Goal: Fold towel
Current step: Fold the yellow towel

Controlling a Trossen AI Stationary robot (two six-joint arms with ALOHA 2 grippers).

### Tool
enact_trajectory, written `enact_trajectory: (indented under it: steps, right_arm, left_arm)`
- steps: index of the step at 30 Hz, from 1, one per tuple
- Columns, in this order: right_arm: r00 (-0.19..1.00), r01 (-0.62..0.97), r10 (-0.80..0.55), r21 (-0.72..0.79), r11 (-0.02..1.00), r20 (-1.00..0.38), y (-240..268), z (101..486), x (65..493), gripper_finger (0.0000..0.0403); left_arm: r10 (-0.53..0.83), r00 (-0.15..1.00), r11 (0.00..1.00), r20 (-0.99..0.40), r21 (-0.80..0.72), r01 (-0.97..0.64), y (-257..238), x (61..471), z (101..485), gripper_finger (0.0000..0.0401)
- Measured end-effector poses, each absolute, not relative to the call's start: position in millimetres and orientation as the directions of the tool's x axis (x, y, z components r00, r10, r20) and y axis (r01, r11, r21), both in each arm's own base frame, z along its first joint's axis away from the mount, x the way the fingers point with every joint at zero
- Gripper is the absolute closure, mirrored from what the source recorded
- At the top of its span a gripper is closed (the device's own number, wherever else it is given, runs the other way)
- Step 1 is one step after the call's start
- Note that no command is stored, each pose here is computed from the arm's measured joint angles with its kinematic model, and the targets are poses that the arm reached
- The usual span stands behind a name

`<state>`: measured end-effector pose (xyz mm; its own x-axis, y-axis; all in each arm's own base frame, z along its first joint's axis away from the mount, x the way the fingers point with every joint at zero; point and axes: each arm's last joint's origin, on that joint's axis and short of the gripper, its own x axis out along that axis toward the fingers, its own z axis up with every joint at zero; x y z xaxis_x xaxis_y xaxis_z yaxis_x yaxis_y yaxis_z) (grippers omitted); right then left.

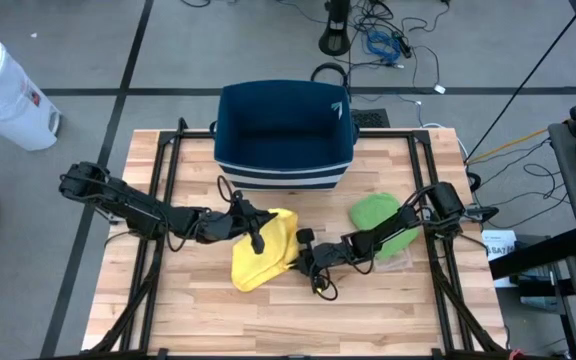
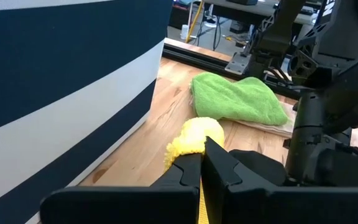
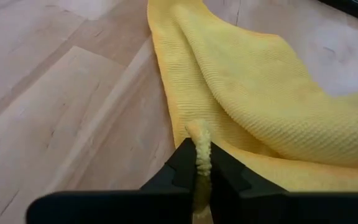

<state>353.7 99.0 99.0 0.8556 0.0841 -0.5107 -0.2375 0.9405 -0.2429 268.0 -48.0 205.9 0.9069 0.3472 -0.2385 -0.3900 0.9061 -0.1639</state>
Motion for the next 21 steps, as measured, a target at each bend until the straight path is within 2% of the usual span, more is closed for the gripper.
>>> enact_trajectory:
  steps: [5,13,17,21]
  right_arm:
    - [0.88,-0.225,0.08,-0.263,0.938,-0.468,105.2,109.8,352.8,0.04]
    - [0.943,-0.16,-0.005,-0.466,0.87,-0.334,132.0,168.3,332.9,0.0402]
    - [0.959,-0.189,0.048,-0.505,0.842,-0.28,141.6,210.0,311.8,0.0402]
    - [0.96,-0.243,0.132,-0.496,0.834,-0.248,144.8,249.6,283.9,0.0402]
  left_arm:
    - [0.347,0.907,0.907,-0.239,-0.161,-0.39,-48.0,268.0,205.8,0.0401]
    - [0.349,0.911,0.915,-0.221,-0.131,-0.382,-47.4,268.6,207.8,0.0401]
    - [0.343,0.924,0.927,-0.168,-0.096,-0.361,-48.0,269.9,213.6,0.0401]
    - [0.267,0.963,0.96,-0.037,-0.071,-0.269,-51.0,272.2,228.1,0.0401]
